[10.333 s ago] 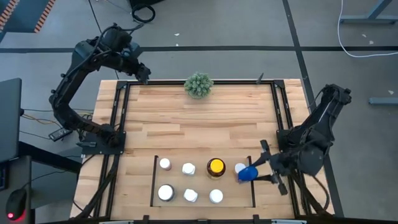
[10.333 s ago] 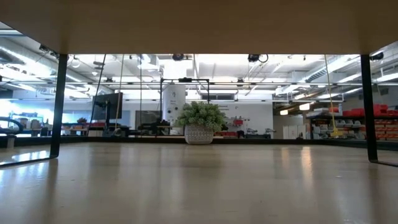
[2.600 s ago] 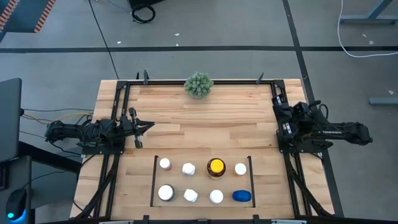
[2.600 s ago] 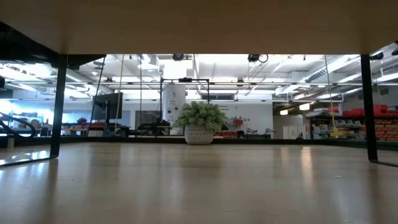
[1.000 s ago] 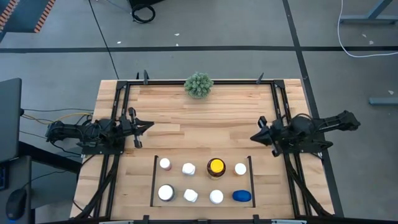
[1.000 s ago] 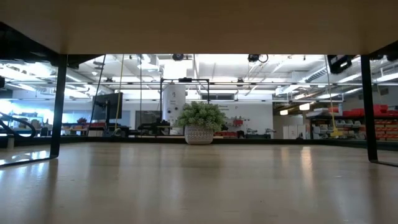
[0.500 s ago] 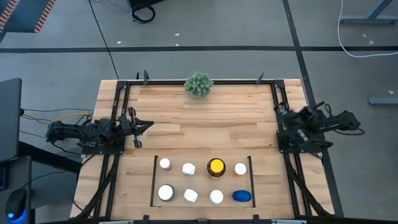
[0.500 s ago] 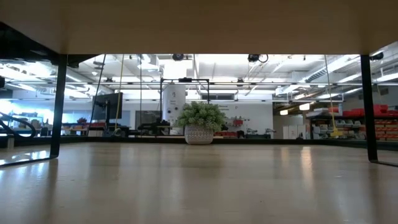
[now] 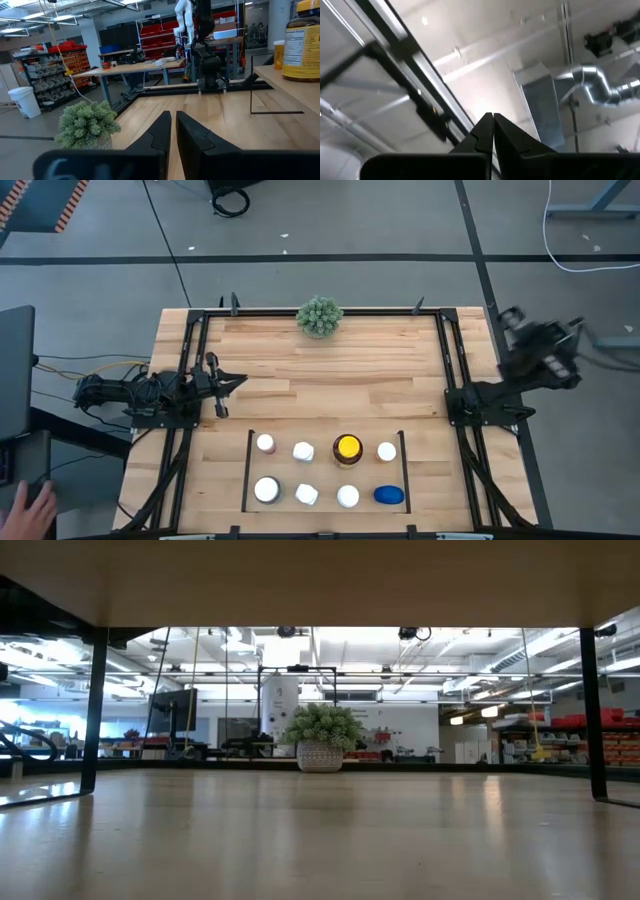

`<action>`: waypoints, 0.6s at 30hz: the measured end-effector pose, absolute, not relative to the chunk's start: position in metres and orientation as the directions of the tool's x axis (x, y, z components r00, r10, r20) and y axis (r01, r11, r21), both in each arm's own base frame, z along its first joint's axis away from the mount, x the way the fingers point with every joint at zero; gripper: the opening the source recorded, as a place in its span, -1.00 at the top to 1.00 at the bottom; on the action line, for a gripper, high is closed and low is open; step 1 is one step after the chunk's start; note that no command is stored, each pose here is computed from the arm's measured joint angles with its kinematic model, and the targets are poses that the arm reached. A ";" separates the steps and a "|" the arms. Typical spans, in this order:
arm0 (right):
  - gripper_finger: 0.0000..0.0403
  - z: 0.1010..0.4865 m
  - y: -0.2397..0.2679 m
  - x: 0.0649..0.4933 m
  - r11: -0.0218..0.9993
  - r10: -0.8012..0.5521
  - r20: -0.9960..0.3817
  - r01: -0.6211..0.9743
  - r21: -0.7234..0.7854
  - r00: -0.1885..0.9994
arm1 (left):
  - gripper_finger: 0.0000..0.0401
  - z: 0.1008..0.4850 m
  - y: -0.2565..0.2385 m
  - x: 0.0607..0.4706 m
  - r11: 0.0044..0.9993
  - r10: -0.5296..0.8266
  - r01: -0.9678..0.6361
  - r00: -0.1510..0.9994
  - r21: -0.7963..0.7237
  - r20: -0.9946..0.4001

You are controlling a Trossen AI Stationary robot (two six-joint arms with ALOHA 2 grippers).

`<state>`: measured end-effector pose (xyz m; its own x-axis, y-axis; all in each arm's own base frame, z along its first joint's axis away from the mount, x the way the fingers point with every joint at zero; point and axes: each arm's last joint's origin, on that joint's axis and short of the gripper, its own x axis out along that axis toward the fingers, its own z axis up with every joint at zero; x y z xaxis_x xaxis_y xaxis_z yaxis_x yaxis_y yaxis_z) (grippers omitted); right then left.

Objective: Pick and place medicine bottles onto shelf by color
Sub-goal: Return to Home Position

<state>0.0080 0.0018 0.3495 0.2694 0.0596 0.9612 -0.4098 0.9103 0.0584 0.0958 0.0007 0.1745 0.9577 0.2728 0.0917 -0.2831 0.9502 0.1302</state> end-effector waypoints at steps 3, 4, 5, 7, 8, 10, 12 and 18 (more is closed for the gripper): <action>0.90 0.381 -0.003 -0.018 0.909 0.038 0.987 -0.415 0.030 0.155 | 0.83 0.175 0.001 0.096 0.950 0.273 -0.283 0.958 0.130 0.092; 0.90 0.392 -0.005 -0.028 0.909 0.030 0.993 -0.416 0.020 0.112 | 0.84 0.175 0.001 0.096 0.950 0.273 -0.283 0.958 0.130 0.092; 0.90 0.402 -0.007 -0.039 0.909 0.021 0.997 -0.417 0.009 0.068 | 0.84 0.175 0.001 0.096 0.950 0.273 -0.283 0.958 0.130 0.093; 0.90 0.420 -0.012 -0.064 0.909 0.004 1.000 -0.417 -0.014 -0.024 | 0.86 0.175 0.001 0.096 0.950 0.273 -0.283 0.958 0.130 0.093; 0.90 0.428 -0.014 -0.077 0.909 -0.005 0.998 -0.416 -0.024 -0.069 | 0.87 0.175 0.001 0.096 0.950 0.272 -0.283 0.958 0.130 0.093; 0.90 0.443 -0.020 -0.104 0.910 -0.022 0.987 -0.413 -0.046 -0.160 | 0.87 0.175 0.001 0.096 0.950 0.272 -0.283 0.958 0.130 0.093; 0.90 0.455 -0.025 -0.134 0.911 -0.040 0.966 -0.407 -0.069 -0.255 | 0.87 0.175 0.001 0.096 0.950 0.272 -0.283 0.958 0.130 0.093; 0.90 0.472 -0.042 -0.222 0.916 -0.088 0.857 -0.379 -0.130 -0.507 | 0.83 0.175 0.001 0.096 0.950 0.272 -0.283 0.958 0.130 0.093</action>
<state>-0.2222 -0.0420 0.4719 -0.5074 -0.0881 0.8572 -0.3793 0.9161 -0.1303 0.0958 0.0007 0.1746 0.9577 0.2724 0.0928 -0.2829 0.9503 0.1298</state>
